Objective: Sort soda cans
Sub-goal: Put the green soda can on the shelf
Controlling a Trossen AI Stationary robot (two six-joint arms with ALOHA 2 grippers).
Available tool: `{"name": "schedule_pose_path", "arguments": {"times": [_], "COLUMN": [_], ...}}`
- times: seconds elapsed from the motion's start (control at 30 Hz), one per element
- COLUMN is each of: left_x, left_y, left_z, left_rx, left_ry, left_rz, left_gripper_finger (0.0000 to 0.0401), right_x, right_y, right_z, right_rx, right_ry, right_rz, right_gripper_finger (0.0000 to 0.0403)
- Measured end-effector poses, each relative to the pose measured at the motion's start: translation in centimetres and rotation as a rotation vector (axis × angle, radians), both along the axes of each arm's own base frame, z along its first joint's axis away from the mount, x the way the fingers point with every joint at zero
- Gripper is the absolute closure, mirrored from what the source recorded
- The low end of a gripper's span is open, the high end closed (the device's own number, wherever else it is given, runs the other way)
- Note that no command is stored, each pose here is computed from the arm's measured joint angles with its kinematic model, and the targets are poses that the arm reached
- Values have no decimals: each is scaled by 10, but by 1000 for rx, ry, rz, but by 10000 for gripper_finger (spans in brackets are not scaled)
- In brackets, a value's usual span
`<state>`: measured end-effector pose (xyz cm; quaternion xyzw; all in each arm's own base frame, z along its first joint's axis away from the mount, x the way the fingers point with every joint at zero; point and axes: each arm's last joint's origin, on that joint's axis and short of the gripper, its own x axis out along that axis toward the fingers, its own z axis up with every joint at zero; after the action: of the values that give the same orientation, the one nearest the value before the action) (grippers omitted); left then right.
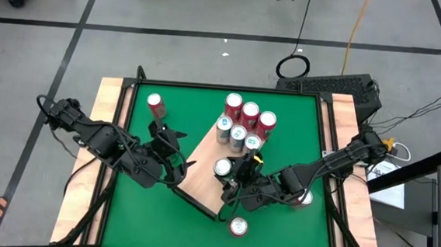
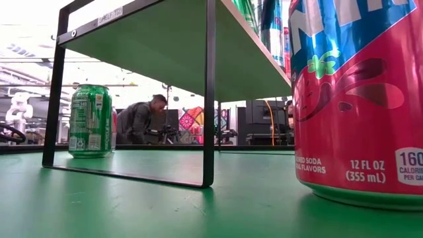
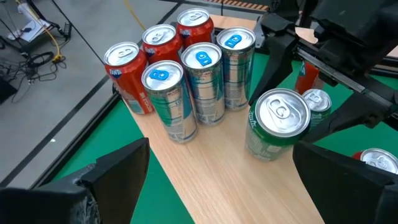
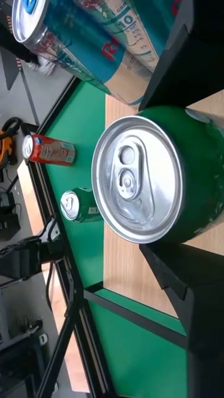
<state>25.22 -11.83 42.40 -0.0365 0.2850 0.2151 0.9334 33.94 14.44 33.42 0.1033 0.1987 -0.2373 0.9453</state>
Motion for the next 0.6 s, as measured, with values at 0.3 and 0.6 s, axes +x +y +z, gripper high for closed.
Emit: {"name": "schedule_pose_path", "arguments": {"times": [0.3,0.6], "left_x": [0,0], "left_y": [0,0], "left_z": [0,0], "left_rx": [1,2], "left_ry": [1,1], "left_rz": [0,0], "left_gripper_finger": [10,10], "right_x": [-1,1], "right_y": [0,-3], "right_z": [-1,-4], "right_rx": [-12,18], "right_ry": [23,42], "right_rz": [11,23], "right_gripper_finger": [94,94]}}
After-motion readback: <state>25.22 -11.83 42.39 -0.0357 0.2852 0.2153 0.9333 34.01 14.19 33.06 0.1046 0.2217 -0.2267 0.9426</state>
